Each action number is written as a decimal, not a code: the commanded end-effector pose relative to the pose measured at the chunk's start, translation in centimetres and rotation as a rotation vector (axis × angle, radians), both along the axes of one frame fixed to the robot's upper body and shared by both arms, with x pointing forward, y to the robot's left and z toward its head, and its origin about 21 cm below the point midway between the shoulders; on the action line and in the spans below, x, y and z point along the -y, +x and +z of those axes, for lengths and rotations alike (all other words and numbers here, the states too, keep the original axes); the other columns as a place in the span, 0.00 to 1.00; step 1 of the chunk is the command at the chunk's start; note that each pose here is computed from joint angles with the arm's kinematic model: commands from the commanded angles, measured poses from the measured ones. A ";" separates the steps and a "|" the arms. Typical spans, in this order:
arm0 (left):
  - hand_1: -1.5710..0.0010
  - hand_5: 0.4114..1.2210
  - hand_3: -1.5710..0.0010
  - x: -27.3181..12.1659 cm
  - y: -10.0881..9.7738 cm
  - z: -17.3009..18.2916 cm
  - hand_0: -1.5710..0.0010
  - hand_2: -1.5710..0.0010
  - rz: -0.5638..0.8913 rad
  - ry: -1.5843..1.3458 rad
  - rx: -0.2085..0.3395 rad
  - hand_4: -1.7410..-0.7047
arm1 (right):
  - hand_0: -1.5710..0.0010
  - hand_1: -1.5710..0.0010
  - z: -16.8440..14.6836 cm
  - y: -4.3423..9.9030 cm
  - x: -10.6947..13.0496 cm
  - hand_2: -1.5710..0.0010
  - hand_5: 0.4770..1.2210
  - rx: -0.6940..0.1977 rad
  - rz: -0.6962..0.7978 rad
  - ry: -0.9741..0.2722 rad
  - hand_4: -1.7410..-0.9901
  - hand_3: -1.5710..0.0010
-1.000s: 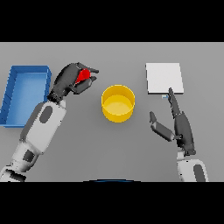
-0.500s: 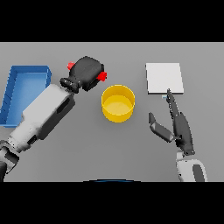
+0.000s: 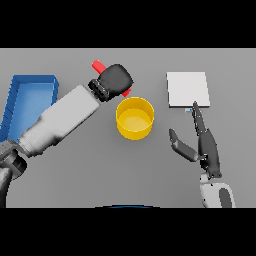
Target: Pick up the red beaker and tilt it to pour out 1 green nut into yellow bowl. Pick up the yellow bowl and place it on the metallic measuring scale.
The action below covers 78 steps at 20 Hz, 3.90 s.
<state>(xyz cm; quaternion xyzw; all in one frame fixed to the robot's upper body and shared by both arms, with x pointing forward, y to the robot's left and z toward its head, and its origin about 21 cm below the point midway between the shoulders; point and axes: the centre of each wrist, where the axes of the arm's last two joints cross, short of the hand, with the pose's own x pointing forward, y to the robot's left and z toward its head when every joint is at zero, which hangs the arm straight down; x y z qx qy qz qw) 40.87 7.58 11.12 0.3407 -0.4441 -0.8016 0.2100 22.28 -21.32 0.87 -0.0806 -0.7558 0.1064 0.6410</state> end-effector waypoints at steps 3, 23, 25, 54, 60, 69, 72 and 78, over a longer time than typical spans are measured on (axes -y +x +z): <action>0.00 1.00 0.00 1.0 -0.1 0.1 0.00 0.00 -0.038 0.134 0.050 0.02 | 1.00 1.00 0.2 -0.1 -0.3 1.00 0.23 0.016 0.005 -0.015 0.73 1.00; 0.00 1.00 0.00 6.4 -1.1 0.6 0.00 0.00 -0.352 0.656 0.358 0.02 | 1.00 1.00 0.1 0.4 0.0 1.00 0.21 0.002 -0.029 -0.030 0.78 1.00; 0.00 1.00 0.00 6.5 -0.3 2.8 0.00 0.00 -0.365 0.688 0.378 0.02 | 1.00 1.00 0.1 0.4 -0.2 1.00 0.21 0.006 -0.019 -0.016 0.78 1.00; 0.00 1.00 0.05 -27.4 6.2 10.5 0.00 0.00 1.275 -1.145 0.190 0.00 | 1.00 1.00 0.3 1.2 -0.4 1.00 0.28 0.045 0.081 0.004 0.75 1.00; 0.00 1.00 0.12 -28.7 4.2 3.7 0.00 0.00 1.392 -1.295 0.120 0.00 | 1.00 1.00 0.2 1.5 -0.3 1.00 0.31 0.034 0.081 -0.020 0.72 1.00; 0.00 0.82 0.12 -27.0 -2.0 -1.0 0.00 0.00 1.509 -1.345 0.044 0.00 | 1.00 1.00 -0.2 1.5 -0.3 1.00 0.28 0.026 0.077 -0.023 0.76 1.00; 0.00 0.59 0.10 -26.8 -3.8 -1.1 0.00 0.00 1.527 -1.299 -0.069 0.08 | 1.00 1.00 -0.3 1.4 -0.3 1.00 0.27 0.035 0.084 -0.014 0.77 1.00; 0.55 0.33 0.64 -27.3 -5.7 -0.3 0.49 0.57 1.332 -1.215 -0.286 0.84 | 1.00 1.00 0.4 1.5 -0.5 1.00 0.26 0.050 0.080 -0.016 0.78 1.00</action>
